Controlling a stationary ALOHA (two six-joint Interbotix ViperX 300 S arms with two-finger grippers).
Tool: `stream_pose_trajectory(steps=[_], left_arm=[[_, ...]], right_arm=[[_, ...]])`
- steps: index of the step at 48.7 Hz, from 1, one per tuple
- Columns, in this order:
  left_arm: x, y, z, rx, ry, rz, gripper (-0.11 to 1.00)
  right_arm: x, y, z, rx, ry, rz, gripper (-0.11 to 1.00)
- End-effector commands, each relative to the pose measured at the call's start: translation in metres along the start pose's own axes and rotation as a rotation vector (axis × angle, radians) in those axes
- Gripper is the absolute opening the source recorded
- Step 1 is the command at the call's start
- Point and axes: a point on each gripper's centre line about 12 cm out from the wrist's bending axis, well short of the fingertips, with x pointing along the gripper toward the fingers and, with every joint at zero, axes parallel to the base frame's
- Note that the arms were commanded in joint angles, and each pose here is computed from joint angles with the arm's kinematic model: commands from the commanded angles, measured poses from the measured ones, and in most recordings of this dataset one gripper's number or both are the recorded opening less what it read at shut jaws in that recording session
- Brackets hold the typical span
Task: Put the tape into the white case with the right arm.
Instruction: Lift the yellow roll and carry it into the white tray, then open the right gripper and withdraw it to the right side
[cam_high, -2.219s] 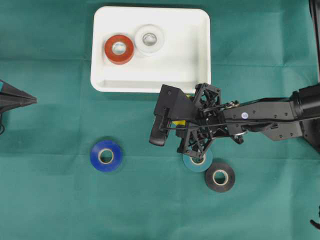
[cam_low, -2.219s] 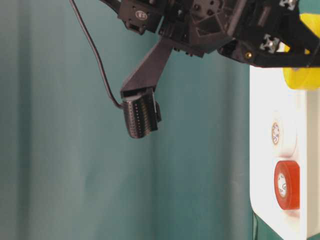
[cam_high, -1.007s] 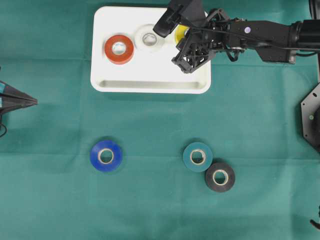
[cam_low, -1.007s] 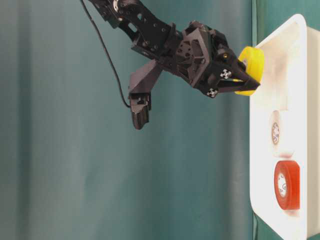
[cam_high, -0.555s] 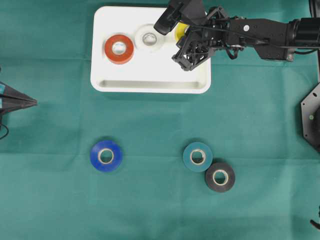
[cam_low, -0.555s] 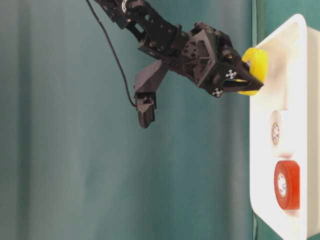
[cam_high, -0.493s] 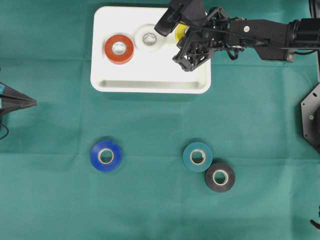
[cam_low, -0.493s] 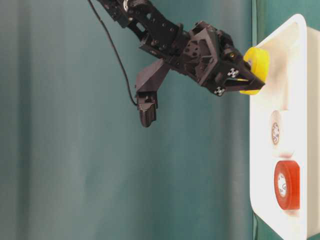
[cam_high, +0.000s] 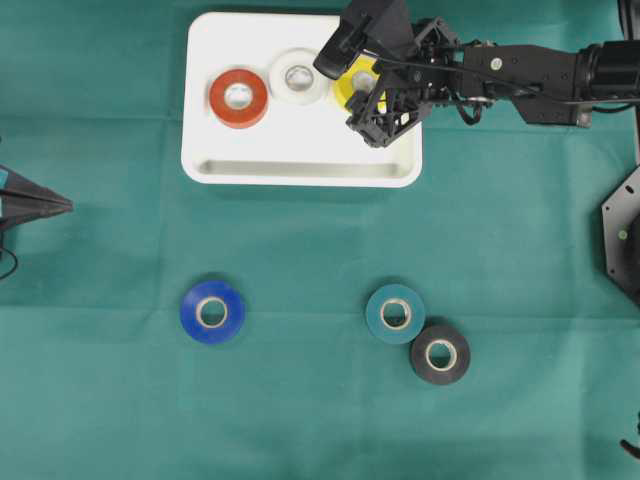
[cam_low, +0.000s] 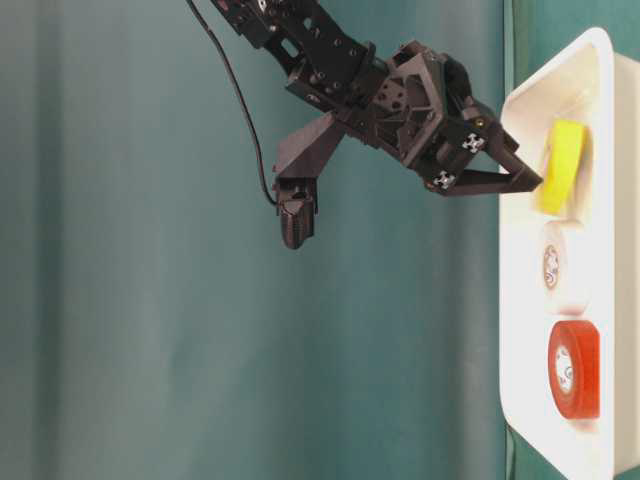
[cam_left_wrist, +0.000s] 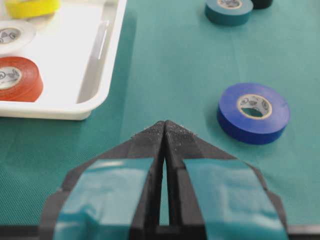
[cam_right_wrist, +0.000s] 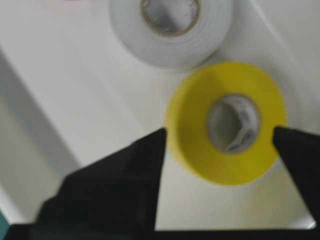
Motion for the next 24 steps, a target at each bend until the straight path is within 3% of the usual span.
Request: stream_pose_trajectory(steps=[1, 24], left_arm=[[0.000, 0.000, 0.004, 0.000, -0.006, 0.001, 0.00], [0.000, 0.000, 0.005, 0.000, -0.008, 0.001, 0.00]], right_arm=[[-0.007, 0.002, 0.007, 0.000, -0.023, 0.007, 0.71], [-0.027, -0.006, -0.005, 0.004, -0.025, 0.006, 0.68]])
